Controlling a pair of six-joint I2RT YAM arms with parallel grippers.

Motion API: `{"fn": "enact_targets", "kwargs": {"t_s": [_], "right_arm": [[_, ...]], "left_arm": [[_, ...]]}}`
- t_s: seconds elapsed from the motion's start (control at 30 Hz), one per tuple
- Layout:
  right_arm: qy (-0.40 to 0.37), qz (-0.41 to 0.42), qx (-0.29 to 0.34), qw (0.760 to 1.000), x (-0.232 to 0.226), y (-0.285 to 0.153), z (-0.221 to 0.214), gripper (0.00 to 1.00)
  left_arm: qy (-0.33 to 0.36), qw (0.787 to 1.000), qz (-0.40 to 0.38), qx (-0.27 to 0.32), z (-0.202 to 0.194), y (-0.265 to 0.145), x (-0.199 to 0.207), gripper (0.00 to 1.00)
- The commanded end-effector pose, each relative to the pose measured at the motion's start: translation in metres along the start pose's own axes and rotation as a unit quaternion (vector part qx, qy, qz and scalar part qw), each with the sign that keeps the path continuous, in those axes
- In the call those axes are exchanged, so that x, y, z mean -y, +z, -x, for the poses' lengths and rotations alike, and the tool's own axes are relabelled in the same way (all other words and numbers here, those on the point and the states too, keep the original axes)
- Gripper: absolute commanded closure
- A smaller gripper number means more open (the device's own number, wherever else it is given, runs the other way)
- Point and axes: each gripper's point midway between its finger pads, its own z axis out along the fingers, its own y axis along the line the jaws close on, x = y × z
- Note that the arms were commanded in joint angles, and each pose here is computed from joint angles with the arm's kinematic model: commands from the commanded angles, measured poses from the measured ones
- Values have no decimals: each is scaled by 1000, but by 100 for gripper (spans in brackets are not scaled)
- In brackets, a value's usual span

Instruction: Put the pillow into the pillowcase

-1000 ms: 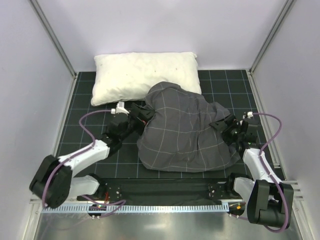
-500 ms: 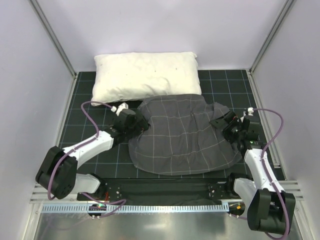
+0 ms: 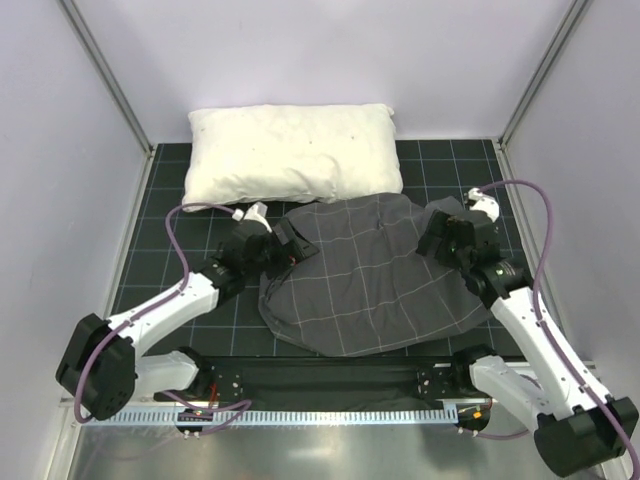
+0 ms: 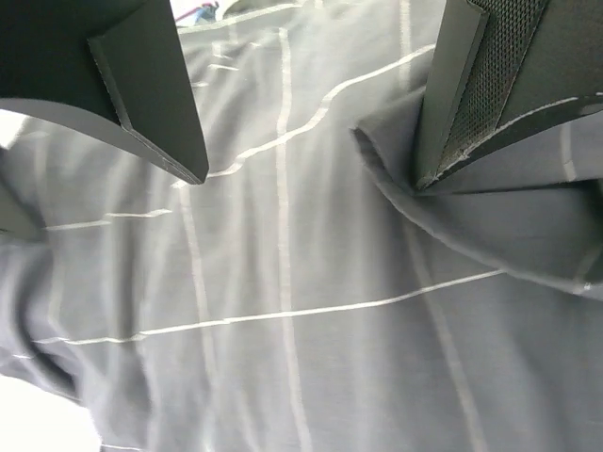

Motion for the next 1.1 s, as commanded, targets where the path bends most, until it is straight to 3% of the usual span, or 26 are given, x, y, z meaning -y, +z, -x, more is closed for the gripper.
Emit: {"fn": "enact_targets", "kwargs": {"t_s": [0.0,0.17,0.33,0.43,0.6,0.67,0.73,0.87,0.9,0.97,1.0,1.07], "right_arm": [[-29,-56,0,998,9,10,5,0],[-5,-96,-4,995,30,26,-18,0],[27,-134,7,991,60,22,-14,0],[49,-151,30,987,75,11,0,0],[75,-123,67,987,70,-13,21,0],[49,-78,60,994,53,-18,27,0],[2,20,26,999,16,-22,19,0],[-46,176,-6,983,-70,-37,-2,0],[-52,180,-13,982,-80,-38,-7,0],[-79,182,-33,980,-111,-37,-26,0],[-88,186,-36,978,-124,-38,-32,0],[-119,191,-58,973,-158,-35,-56,0]], "left_arm": [[5,998,-60,-1,10,-4,45,7],[30,994,77,74,33,-18,-14,0],[45,970,189,144,68,-60,-70,0],[66,956,220,181,82,-83,-78,0],[87,953,248,148,71,-84,-90,0],[86,958,241,128,63,-76,-92,0],[86,959,245,118,57,-67,-99,0],[77,967,227,91,46,-44,-110,0],[57,981,171,72,41,-30,-95,4],[22,983,177,50,34,-19,-119,13],[22,982,181,49,35,-16,-123,23],[31,978,203,35,30,-12,-139,34]]}}
